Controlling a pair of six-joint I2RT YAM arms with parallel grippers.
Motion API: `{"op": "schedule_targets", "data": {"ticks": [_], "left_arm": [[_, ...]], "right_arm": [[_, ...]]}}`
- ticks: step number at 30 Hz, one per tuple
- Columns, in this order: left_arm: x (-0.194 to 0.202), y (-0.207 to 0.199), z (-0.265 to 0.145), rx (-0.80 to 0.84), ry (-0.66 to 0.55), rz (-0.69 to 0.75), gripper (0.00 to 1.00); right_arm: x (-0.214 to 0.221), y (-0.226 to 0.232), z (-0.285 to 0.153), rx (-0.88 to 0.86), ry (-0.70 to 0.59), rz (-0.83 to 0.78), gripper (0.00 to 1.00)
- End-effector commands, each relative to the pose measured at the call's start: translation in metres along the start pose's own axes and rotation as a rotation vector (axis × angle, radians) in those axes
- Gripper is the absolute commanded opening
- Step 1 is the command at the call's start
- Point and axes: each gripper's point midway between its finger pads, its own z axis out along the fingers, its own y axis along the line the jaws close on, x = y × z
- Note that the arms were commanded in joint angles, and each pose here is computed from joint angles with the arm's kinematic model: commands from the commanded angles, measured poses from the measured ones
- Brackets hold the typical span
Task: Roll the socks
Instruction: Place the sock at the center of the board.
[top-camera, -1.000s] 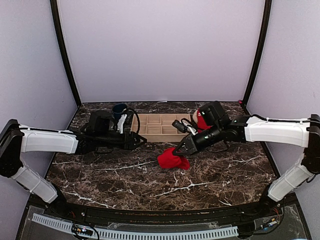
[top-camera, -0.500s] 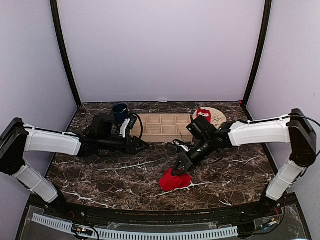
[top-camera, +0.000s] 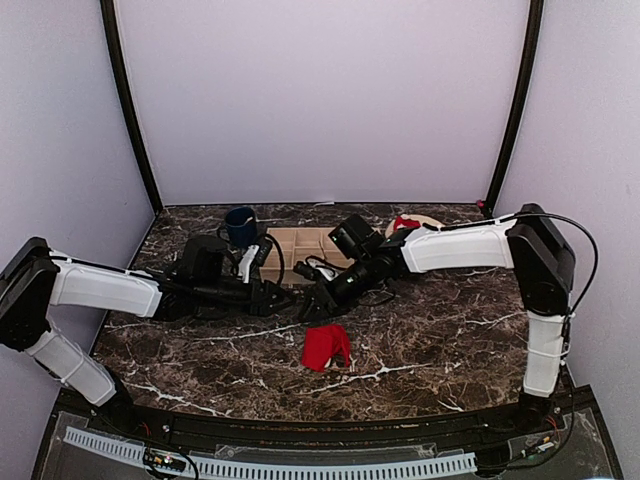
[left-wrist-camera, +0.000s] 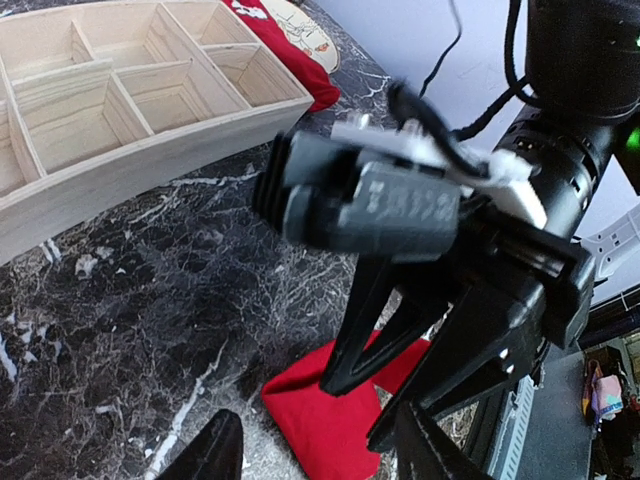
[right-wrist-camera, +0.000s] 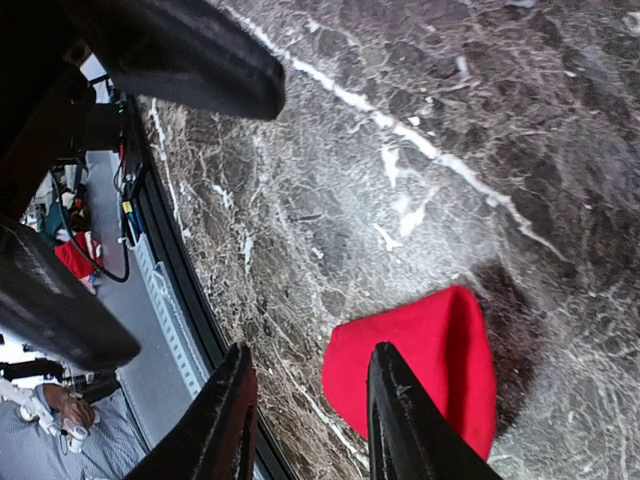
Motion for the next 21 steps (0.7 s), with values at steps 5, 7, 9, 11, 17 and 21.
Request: {"op": "schedule_targets", "data": {"ticks": [5, 7, 9, 11, 17, 21], "left_arm": [[0.003, -0.005, -0.003, 0.015, -0.003, 0.029, 0.54], [0.004, -0.005, -0.003, 0.019, 0.008, 0.031, 0.54], [0.005, -0.006, -0.002, 0.024, 0.018, 0.036, 0.54], [0.006, -0.007, -0.001, 0.024, 0.031, 0.039, 0.54], [0.013, -0.008, 0.007, 0.024, 0.069, 0.045, 0.53], [0.014, -0.009, 0.014, 0.023, 0.085, 0.047, 0.53]], "right_arm": [[-0.026, 0.009, -0.040, 0.139, -0.194, -0.066, 0.39], [-0.022, 0.007, -0.050, 0.177, -0.219, -0.063, 0.40], [-0.013, 0.005, -0.059, 0.219, -0.235, -0.058, 0.41], [0.003, -0.004, -0.064, 0.283, -0.234, -0.049, 0.42], [0.054, -0.011, -0.059, 0.447, -0.166, -0.071, 0.46], [0.078, 0.005, -0.060, 0.506, -0.159, -0.102, 0.47]]}}
